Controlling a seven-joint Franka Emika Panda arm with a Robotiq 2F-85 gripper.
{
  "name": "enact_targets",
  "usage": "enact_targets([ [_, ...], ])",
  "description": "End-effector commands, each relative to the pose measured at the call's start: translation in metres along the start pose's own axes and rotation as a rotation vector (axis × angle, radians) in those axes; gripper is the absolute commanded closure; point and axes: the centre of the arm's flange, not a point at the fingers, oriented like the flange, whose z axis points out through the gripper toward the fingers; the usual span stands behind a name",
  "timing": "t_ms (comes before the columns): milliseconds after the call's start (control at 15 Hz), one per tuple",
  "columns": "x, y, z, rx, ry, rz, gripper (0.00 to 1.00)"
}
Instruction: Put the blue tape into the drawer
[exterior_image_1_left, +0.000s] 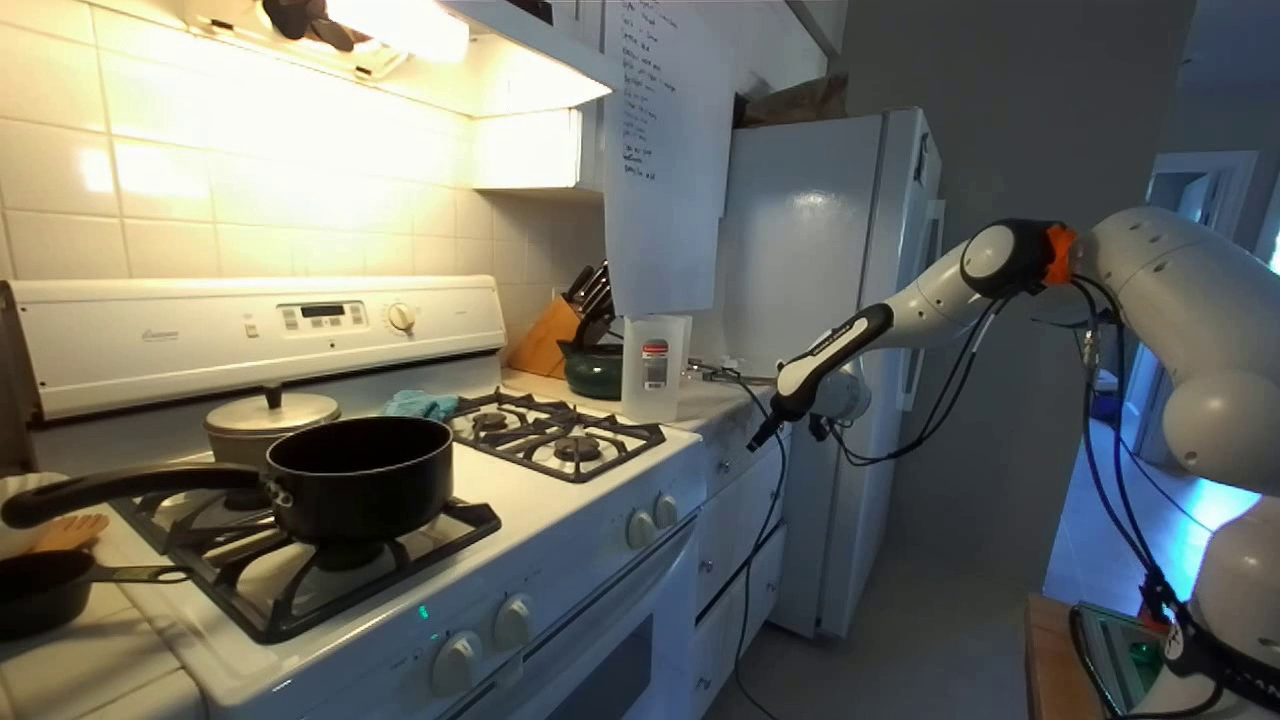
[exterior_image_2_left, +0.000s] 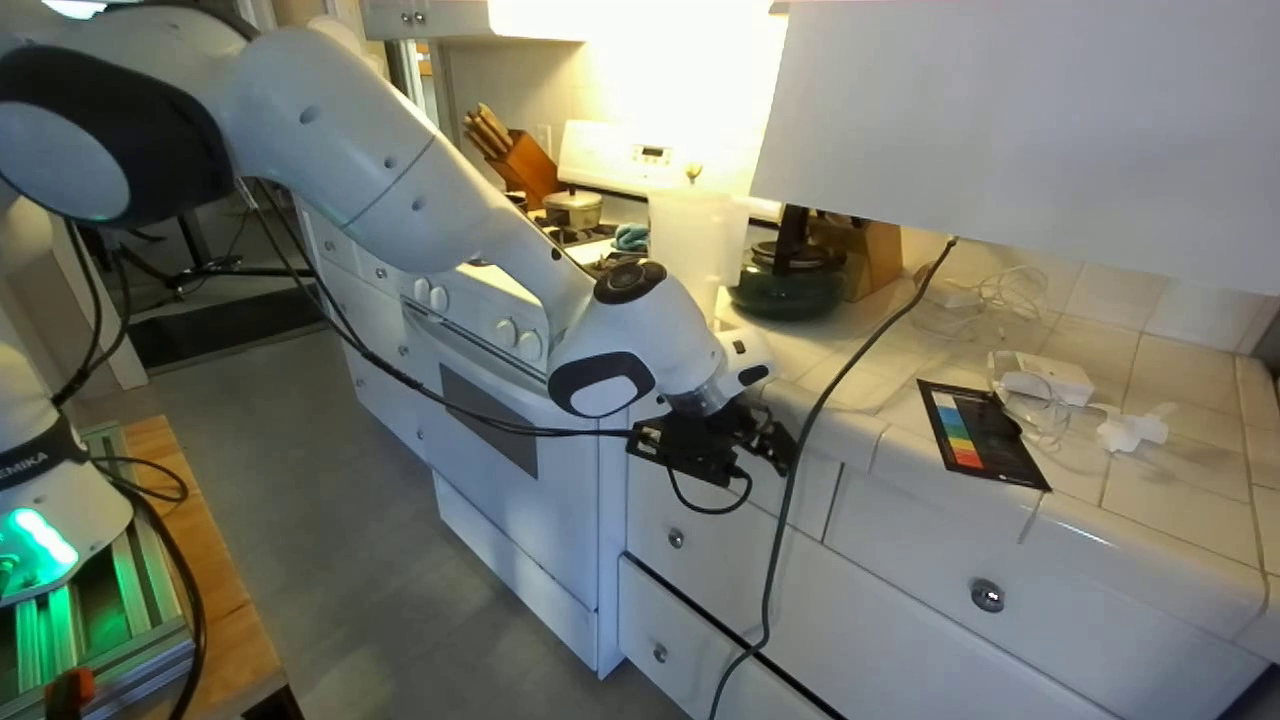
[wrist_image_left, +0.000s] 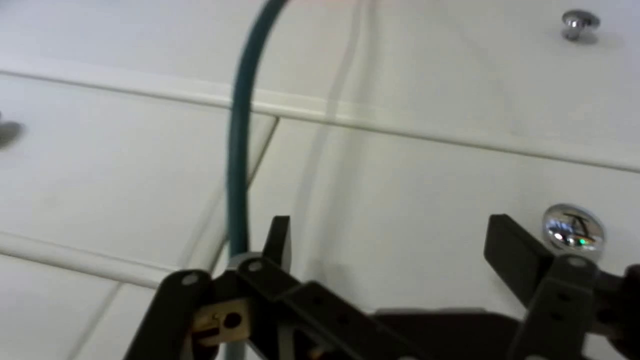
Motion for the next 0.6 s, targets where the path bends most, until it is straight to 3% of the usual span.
enact_targets([
  [0, -0.014, 0.02, -0.06, 0.008, -0.173, 0.048, 0.0],
  [267, -0.013, 0.038, -0.115, 0.087, -0.276, 0.07, 0.0],
  [533, 0.012, 0.025, -0.154, 0.195, -0.329, 0.084, 0.0],
])
